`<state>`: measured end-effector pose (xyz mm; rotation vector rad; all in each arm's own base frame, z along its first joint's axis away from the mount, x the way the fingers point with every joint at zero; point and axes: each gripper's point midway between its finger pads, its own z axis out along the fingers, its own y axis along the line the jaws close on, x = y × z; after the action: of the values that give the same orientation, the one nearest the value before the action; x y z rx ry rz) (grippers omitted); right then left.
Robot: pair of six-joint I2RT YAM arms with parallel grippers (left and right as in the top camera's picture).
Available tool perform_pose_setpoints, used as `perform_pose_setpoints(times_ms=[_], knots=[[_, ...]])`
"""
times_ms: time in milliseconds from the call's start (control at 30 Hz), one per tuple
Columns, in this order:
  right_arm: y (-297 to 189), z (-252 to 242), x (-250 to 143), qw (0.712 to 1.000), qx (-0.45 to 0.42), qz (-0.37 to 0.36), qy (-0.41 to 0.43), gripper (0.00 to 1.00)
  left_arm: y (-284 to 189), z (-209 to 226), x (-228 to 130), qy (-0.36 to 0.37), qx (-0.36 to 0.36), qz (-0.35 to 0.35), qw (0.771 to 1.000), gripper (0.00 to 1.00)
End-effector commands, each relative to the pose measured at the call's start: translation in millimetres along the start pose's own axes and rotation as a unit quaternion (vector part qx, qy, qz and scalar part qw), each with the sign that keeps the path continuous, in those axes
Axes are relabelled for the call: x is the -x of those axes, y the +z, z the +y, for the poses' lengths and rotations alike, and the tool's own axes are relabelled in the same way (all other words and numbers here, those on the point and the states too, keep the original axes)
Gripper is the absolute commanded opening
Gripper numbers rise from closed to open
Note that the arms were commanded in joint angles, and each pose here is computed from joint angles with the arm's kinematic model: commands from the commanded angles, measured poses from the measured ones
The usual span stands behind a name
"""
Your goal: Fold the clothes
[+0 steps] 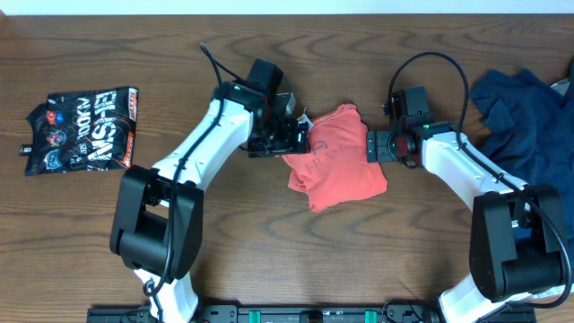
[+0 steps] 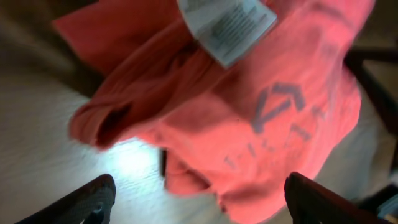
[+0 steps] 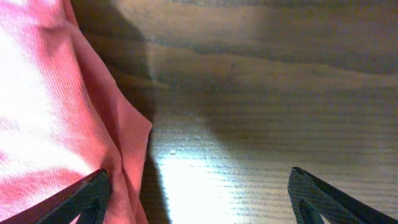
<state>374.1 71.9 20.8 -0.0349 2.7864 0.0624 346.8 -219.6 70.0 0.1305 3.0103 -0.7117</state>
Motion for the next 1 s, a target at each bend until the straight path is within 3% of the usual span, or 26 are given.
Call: perform_pose_setpoints(times_ms=[0, 100, 400, 700, 967], knots=[[-3, 4, -2, 1.000, 0.003, 0.004, -0.012, 0.91, 23, 23, -10, -0.079, 0.022, 0.007, 0.997, 0.88], [-3, 4, -4, 1.000, 0.002, 0.007, -0.012, 0.92, 37, 29, -3, -0.080, 0.016, -0.022, 0.996, 0.89], [-3, 3, -8, 1.000, 0.001, 0.015, -0.010, 0.92, 52, 14, 53, 0.007, -0.035, -0.172, 0.984, 0.90], [-3, 3, -11, 1.000, 0.000, 0.021, -0.009, 0.92, 96, 1, 34, 0.030, -0.042, -0.133, 0.990, 0.90], [-3, 2, -14, 1.000, -0.001, 0.027, -0.009, 0.93, 92, 8, 41, 0.021, -0.046, -0.140, 0.989, 0.89]])
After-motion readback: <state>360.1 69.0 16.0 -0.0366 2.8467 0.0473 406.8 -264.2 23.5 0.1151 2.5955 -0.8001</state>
